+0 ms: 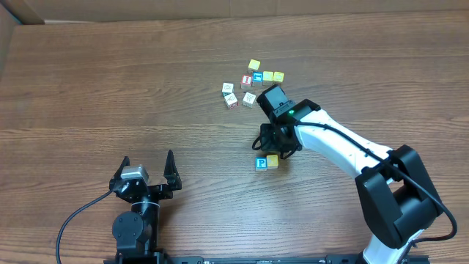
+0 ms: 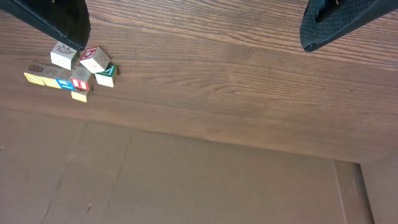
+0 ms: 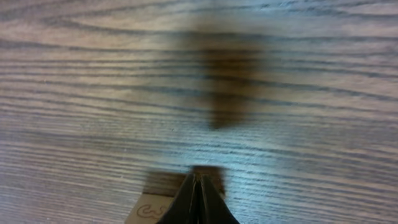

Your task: Flip 5 blocks

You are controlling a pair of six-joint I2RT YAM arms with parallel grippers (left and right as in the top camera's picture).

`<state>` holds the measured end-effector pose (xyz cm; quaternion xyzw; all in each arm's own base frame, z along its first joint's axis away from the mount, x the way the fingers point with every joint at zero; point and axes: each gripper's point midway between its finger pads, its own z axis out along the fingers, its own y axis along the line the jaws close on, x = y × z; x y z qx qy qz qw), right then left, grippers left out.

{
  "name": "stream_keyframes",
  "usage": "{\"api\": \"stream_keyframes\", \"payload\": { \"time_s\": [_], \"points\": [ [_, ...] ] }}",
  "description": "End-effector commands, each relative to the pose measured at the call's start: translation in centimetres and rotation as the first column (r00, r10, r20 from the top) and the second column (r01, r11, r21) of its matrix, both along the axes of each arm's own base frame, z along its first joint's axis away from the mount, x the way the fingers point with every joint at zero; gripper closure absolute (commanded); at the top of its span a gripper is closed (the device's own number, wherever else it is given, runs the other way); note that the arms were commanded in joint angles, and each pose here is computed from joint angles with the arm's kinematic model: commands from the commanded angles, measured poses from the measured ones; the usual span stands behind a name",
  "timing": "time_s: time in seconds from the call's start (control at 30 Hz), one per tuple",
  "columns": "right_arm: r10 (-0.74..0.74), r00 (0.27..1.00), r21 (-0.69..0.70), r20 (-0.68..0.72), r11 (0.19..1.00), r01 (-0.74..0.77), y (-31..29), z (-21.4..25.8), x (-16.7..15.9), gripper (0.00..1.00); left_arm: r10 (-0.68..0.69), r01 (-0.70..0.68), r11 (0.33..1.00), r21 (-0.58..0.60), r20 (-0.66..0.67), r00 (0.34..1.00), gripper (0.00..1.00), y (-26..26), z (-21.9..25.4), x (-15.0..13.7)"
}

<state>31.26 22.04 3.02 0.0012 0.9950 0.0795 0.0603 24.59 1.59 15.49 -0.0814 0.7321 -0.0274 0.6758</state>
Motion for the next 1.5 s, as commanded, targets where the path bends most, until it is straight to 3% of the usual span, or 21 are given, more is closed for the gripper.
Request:
{"api": "stream_keyframes", "payload": {
  "time_s": [0.0,1.07,1.47],
  "points": [
    [0.011,1.000,0.000,-0.003,1.000,-0.011,0.2,0.2,-0.5,0.96,-0.019,0.019,1.000,0.018,0.008,1.000,0.00,-0.4,0.1,0.0],
    [0.039,0.997,-0.028,-0.074,0.999,-0.041,0.2,-0.1,-2.7,0.96,-0.019,0.019,1.000,0.018,0.008,1.000,0.00,-0.3,0.1,0.0],
    [0.061,0.998,0.019,0.009,0.998,-0.061,1.5,0.9,-0.6,0.94,-0.019,0.019,1.000,0.018,0.008,1.000,0.00,-0.3,0.1,0.0]
  ]
}}
